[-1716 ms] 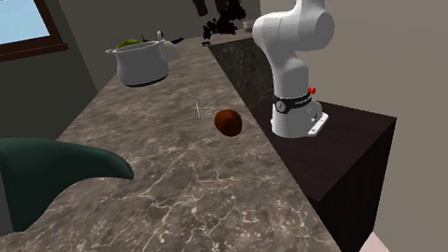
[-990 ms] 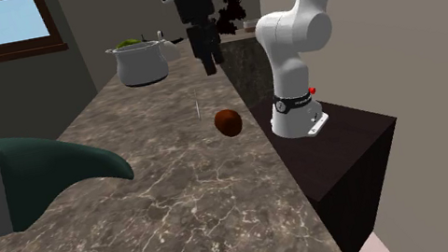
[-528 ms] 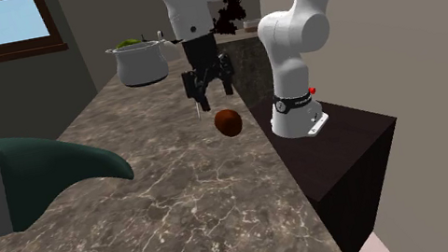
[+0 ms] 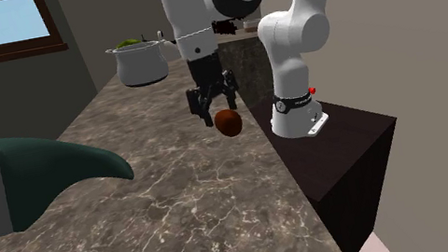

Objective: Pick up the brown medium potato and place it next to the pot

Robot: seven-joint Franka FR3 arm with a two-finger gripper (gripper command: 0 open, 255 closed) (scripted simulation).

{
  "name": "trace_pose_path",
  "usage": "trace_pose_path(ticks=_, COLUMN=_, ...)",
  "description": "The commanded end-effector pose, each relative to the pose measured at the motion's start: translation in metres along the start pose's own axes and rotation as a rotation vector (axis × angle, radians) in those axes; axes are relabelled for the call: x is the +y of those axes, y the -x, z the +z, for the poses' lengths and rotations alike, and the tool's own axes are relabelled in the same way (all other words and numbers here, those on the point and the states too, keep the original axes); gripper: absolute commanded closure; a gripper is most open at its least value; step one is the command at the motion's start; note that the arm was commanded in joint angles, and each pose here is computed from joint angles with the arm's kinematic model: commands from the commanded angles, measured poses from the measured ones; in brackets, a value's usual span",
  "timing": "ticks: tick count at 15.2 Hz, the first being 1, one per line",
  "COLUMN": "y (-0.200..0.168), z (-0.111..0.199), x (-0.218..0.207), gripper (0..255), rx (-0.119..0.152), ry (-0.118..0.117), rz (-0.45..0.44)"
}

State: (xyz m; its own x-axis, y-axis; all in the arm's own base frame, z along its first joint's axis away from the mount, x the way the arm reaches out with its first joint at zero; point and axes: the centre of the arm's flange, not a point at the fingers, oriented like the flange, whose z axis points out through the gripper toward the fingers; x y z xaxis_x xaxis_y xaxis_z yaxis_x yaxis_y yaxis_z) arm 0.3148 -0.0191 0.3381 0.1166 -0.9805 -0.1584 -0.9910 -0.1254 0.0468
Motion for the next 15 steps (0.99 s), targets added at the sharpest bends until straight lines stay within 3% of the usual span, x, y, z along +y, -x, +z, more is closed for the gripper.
trace_pose_path(ticks=1, y=0.0005, z=0.0019, x=-0.0003, gripper=0, rx=0.000, ry=0.000, rz=0.000)
trace_pose_path(ticks=7, y=0.0005, z=0.0018, x=-0.0003, gripper=0, rx=0.000, ry=0.000, rz=0.000)
trace_pose_path(ticks=8, y=0.0005, z=0.0018, x=-0.0003, gripper=255, rx=0.000, ry=0.000, rz=0.000)
trace_pose_path(ticks=15, y=0.0006, z=0.0019, x=-0.0004, gripper=255, rx=0.000, ry=0.000, rz=0.000)
